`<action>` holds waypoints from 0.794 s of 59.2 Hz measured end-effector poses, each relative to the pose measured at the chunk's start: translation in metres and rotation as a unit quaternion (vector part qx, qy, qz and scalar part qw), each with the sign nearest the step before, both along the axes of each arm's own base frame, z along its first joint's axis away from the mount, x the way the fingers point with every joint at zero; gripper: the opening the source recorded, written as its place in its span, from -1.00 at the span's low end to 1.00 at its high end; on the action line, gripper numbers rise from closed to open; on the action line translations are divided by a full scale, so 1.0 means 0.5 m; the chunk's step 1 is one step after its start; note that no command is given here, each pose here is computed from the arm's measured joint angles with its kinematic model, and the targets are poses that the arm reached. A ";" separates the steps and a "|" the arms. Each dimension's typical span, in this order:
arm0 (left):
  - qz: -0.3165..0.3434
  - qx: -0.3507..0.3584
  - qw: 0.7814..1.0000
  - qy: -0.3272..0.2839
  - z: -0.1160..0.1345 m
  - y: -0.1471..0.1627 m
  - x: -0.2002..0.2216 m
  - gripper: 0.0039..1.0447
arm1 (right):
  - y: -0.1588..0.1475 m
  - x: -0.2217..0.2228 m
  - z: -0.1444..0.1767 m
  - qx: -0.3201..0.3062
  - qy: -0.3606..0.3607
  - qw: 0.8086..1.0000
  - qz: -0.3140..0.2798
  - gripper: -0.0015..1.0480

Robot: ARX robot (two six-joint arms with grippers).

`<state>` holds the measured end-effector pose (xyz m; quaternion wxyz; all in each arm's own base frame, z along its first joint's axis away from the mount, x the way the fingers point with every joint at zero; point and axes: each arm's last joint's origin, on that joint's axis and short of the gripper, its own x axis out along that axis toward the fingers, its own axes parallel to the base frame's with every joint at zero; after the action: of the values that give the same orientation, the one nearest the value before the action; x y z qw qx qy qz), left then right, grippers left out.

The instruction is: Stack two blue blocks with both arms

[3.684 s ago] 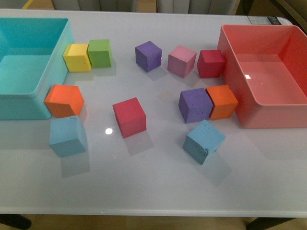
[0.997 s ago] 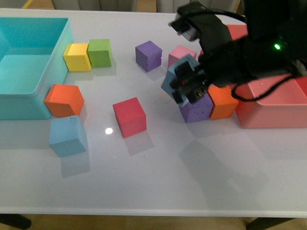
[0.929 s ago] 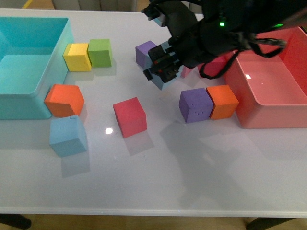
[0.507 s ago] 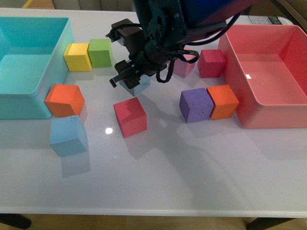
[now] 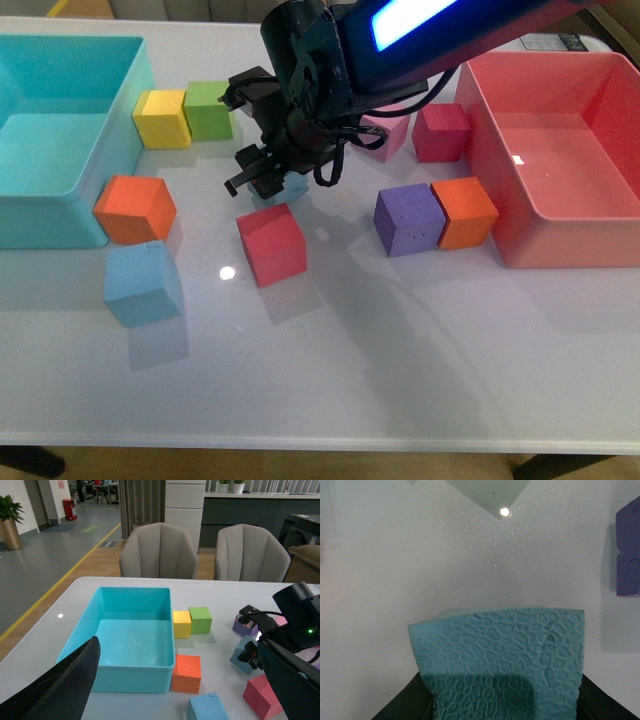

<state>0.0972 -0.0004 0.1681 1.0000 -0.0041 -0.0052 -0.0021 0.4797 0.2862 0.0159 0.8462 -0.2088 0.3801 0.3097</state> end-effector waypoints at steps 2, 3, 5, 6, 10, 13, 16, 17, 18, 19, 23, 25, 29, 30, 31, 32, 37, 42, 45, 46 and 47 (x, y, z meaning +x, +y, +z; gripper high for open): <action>0.000 0.000 1.000 0.000 0.000 0.000 0.000 0.84 | 0.000 0.001 0.000 0.002 -0.002 1.000 -0.001 0.14; 0.000 0.000 1.000 0.000 0.000 0.000 0.000 0.84 | -0.001 0.001 0.000 0.002 -0.003 1.000 -0.001 0.17; 0.000 0.000 1.000 0.000 0.000 0.000 0.000 0.84 | -0.002 0.001 -0.002 0.003 -0.003 1.000 0.000 0.27; 0.000 0.000 1.000 0.000 0.000 0.000 0.000 0.84 | -0.003 0.001 -0.004 0.003 -0.003 1.000 -0.001 0.35; 0.000 0.000 1.000 0.000 0.000 0.000 0.000 0.84 | -0.007 0.000 -0.010 0.003 -0.003 1.000 -0.002 0.51; 0.000 0.000 1.000 0.000 0.000 0.000 0.000 0.84 | -0.012 -0.002 -0.015 0.004 -0.002 1.000 -0.005 0.67; 0.000 0.000 1.000 0.000 0.000 0.000 0.000 0.84 | -0.018 -0.004 -0.016 0.006 -0.001 1.000 -0.009 0.80; 0.000 0.000 1.000 0.000 0.000 0.000 0.000 0.84 | -0.019 -0.004 -0.015 0.007 -0.002 1.000 -0.010 0.82; 0.000 0.000 1.000 0.000 0.000 0.000 0.000 0.84 | -0.021 -0.005 -0.014 0.009 -0.003 1.000 -0.012 0.85; 0.000 0.000 1.000 0.000 0.000 0.000 0.000 0.84 | -0.022 -0.005 -0.013 0.010 -0.004 1.000 -0.013 0.85; 0.000 0.000 1.000 0.000 0.000 0.000 0.000 0.84 | -0.029 -0.007 0.001 0.016 -0.011 1.000 -0.014 0.82; 0.000 0.000 1.000 0.000 0.000 0.000 0.000 0.84 | -0.031 -0.009 0.012 0.020 -0.018 1.000 -0.014 0.82; 0.000 0.000 1.000 0.000 0.000 0.000 0.000 0.84 | -0.036 -0.014 0.039 0.031 -0.034 0.999 -0.015 0.83; 0.000 0.000 1.000 0.000 0.000 0.000 0.000 0.84 | -0.037 -0.015 0.045 0.033 -0.038 0.999 -0.016 0.83; 0.000 0.000 1.000 0.000 0.000 0.000 0.000 0.84 | -0.039 -0.018 0.056 0.038 -0.045 0.998 -0.015 0.83; 0.000 0.000 1.000 0.000 0.000 0.000 0.000 0.84 | -0.041 -0.020 0.062 0.040 -0.048 0.998 -0.015 0.83; 0.000 0.000 1.000 0.000 0.000 0.000 0.000 0.84 | -0.053 -0.035 0.114 0.059 -0.080 0.995 -0.018 0.83; 0.000 0.000 1.000 0.000 0.000 0.000 0.000 0.84 | -0.071 -0.058 0.166 0.080 -0.113 0.990 -0.023 0.83; 0.000 0.000 1.000 0.000 0.000 0.000 0.000 0.84 | -0.082 -0.072 0.191 0.092 -0.128 0.987 -0.027 0.83; 0.000 0.000 1.000 0.000 0.000 0.000 0.000 0.84 | -0.089 -0.080 0.201 0.099 -0.133 0.986 -0.028 0.83; 0.000 0.000 1.000 0.000 0.000 0.000 0.000 0.84 | -0.092 -0.084 0.207 0.102 -0.136 0.985 -0.028 0.83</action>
<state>0.0972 -0.0004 0.1681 1.0000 -0.0041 -0.0052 -0.0021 0.4374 0.2403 0.1193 0.9154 -0.1508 0.2334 0.2914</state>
